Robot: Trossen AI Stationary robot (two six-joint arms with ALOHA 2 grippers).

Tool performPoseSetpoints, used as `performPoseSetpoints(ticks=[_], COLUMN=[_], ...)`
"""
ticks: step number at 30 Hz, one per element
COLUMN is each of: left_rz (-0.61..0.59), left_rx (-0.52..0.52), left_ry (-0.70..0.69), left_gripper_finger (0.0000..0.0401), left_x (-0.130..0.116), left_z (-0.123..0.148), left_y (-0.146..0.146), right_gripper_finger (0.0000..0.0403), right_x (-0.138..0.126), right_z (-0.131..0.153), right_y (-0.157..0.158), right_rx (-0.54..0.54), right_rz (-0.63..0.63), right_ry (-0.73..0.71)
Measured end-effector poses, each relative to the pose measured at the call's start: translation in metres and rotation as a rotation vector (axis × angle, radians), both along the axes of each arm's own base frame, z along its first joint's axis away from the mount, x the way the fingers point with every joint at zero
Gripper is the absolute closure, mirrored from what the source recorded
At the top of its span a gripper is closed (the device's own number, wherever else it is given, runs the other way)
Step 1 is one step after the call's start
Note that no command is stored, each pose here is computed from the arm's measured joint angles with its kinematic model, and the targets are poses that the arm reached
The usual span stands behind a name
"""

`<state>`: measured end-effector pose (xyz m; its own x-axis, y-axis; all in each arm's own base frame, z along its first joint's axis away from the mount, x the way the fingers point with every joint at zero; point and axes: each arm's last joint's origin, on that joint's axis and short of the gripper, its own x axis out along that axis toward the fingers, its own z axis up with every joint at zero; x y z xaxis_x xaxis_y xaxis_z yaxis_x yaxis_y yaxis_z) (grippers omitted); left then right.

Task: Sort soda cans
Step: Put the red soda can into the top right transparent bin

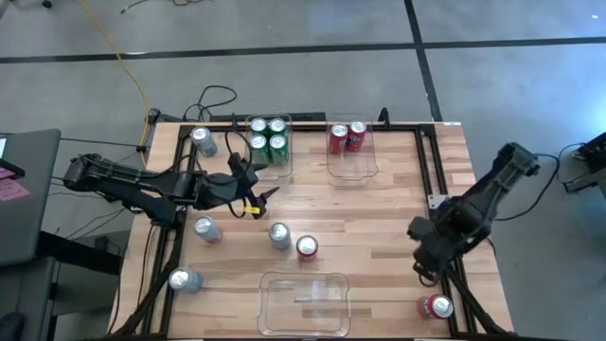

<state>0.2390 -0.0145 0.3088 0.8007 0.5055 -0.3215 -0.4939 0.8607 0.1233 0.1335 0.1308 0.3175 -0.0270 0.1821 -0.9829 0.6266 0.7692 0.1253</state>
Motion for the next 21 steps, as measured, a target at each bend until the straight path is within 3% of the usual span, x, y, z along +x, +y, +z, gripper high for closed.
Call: performPoseSetpoints(ticks=[6,14,21], left_rz=[-0.023,-0.038,-0.043], left_rx=[0.049,0.090,0.120], left_ry=[-0.022,-0.039,-0.041], left_gripper_finger=[0.0063,0.0063,0.0063], left_x=[0.002,0.003,0.003], left_z=[0.005,0.014,0.018], left_y=[0.000,0.000,0.001], right_gripper_finger=[0.0141,0.0138,0.0091], right_x=[-0.008,-0.015,-0.017], right_z=[-0.001,-0.012,-0.021], right_y=[0.023,0.053,0.075], right_rx=[0.081,0.102,0.135], right_rz=[-0.044,-0.098,-0.161], right_ry=[0.026,0.095,0.175])
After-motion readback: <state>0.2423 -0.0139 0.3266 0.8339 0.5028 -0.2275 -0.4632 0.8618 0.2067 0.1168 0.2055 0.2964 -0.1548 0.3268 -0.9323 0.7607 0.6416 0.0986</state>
